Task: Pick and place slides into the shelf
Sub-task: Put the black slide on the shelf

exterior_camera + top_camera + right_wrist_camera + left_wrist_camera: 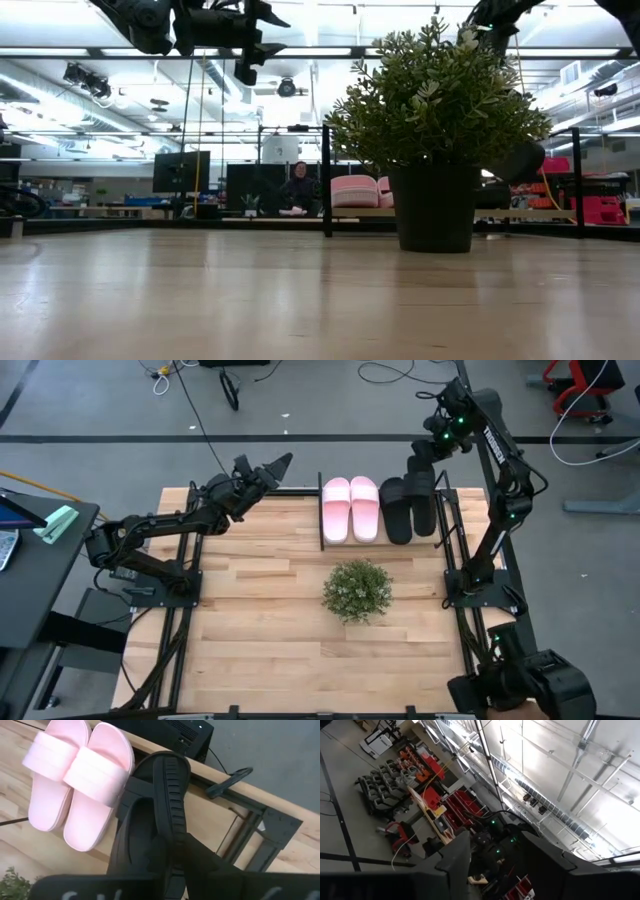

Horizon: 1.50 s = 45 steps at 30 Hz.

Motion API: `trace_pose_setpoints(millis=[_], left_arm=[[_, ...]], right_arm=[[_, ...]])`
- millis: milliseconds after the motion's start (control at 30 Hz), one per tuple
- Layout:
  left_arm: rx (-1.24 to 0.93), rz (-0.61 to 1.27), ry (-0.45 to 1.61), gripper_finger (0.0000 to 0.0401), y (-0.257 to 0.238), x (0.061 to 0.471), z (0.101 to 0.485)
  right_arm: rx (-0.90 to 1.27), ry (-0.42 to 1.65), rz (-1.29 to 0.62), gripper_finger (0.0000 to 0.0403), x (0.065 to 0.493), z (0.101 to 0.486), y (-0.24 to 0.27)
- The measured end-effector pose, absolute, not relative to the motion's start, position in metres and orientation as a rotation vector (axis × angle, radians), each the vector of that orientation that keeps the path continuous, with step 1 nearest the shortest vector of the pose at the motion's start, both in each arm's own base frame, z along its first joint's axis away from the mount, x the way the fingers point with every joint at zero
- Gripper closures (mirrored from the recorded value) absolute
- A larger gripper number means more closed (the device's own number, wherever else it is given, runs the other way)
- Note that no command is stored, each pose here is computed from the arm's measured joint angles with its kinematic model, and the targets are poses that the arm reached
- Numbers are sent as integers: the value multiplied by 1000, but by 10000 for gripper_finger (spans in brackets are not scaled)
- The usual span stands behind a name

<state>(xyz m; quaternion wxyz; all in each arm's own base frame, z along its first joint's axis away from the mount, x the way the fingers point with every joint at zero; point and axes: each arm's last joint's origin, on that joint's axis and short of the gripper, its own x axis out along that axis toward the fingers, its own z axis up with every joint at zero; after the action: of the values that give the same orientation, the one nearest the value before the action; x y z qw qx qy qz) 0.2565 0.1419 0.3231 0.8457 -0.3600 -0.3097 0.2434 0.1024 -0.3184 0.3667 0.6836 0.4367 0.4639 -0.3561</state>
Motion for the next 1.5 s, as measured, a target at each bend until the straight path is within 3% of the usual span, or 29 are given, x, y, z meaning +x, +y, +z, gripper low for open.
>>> trace_pose_setpoints(millis=[400, 833, 1500], left_arm=[[-759, 514, -652, 227, 142, 256, 323], [-759, 514, -653, 231, 142, 256, 323], [-760, 532, -653, 236, 142, 256, 322]], right_arm=[[965, 1017, -806, 361, 91, 364, -324], [1018, 1076, -819, 361, 93, 322, -333], [936, 1130, -852, 362, 94, 321, -335]])
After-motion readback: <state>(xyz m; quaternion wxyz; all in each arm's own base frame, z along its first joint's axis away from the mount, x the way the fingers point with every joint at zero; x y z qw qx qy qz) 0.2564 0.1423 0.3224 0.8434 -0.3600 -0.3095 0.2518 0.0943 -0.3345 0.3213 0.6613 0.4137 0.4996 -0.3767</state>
